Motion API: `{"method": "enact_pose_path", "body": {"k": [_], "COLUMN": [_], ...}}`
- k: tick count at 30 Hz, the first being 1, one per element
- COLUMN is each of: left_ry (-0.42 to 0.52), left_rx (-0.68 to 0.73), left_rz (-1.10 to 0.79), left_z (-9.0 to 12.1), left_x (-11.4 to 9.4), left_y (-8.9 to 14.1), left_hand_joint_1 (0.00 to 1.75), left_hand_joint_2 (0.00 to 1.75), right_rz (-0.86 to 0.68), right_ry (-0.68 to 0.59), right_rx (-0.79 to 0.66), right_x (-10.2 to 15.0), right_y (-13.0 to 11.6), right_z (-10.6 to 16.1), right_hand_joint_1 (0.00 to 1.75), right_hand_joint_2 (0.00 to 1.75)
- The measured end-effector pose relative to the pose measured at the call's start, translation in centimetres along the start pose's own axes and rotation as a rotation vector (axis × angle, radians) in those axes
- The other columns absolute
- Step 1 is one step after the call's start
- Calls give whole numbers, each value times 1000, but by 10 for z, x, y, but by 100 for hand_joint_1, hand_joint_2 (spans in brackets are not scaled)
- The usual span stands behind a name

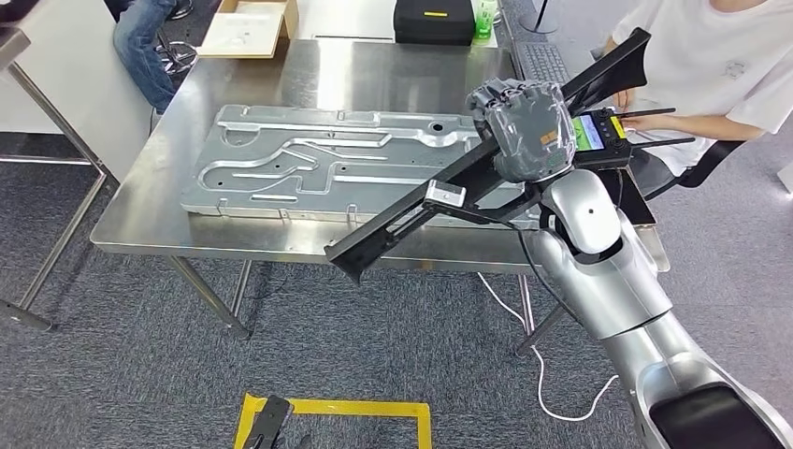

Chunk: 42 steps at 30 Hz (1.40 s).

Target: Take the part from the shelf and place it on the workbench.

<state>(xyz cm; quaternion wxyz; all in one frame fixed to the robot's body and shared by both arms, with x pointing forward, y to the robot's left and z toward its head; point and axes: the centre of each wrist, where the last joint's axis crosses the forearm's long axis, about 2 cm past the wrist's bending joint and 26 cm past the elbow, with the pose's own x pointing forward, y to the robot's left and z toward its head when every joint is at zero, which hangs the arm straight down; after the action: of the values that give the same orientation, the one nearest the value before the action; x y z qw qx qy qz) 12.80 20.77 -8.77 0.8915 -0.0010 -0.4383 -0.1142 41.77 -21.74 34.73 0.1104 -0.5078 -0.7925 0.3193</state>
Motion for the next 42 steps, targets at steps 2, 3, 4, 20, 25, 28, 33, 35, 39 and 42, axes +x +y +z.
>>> {"method": "enact_pose_path", "body": {"k": [2, 3, 4, 20, 25, 28, 33, 35, 39, 42], "left_ry": [0, -1, -2, -3, -3, -4, 0, -3, -1, 1], "left_rx": [0, 0, 0, 1, 4, 4, 6, 8, 13, 16], "left_rz": [0, 0, 0, 0, 2, 2, 3, 3, 1, -1], "left_z": [0, 0, 0, 0, 0, 0, 1, 0, 1, 2], "left_x": [0, 0, 1, 0, 0, 1, -1, 0, -2, -3], "left_y": [0, 0, 0, 0, 0, 0, 0, 0, 0, 1], "left_hand_joint_1": [0, 0, 0, 0, 0, 0, 0, 0, 0, 0], "left_hand_joint_2": [175, 175, 175, 175, 175, 175, 175, 175, 175, 175], "right_rz": [1, 1, 1, 13, 17, 16, 14, 14, 11, 8], "right_ry": [0, 0, 0, -5, -7, -6, -7, -8, -14, -15], "right_rx": [0, -1, -2, 0, 1, 5, 10, 9, 8, 2], "right_x": [0, 0, -1, -1, 0, 0, 1, 1, 3, 4], "right_y": [0, 0, 0, 0, 0, 1, 2, 2, 3, 3], "right_z": [0, 0, 0, 1, 1, 3, 4, 4, 4, 5], "right_hand_joint_1": [175, 175, 175, 175, 175, 175, 175, 175, 175, 175], "right_hand_joint_2": [175, 175, 175, 175, 175, 175, 175, 175, 175, 175]}}
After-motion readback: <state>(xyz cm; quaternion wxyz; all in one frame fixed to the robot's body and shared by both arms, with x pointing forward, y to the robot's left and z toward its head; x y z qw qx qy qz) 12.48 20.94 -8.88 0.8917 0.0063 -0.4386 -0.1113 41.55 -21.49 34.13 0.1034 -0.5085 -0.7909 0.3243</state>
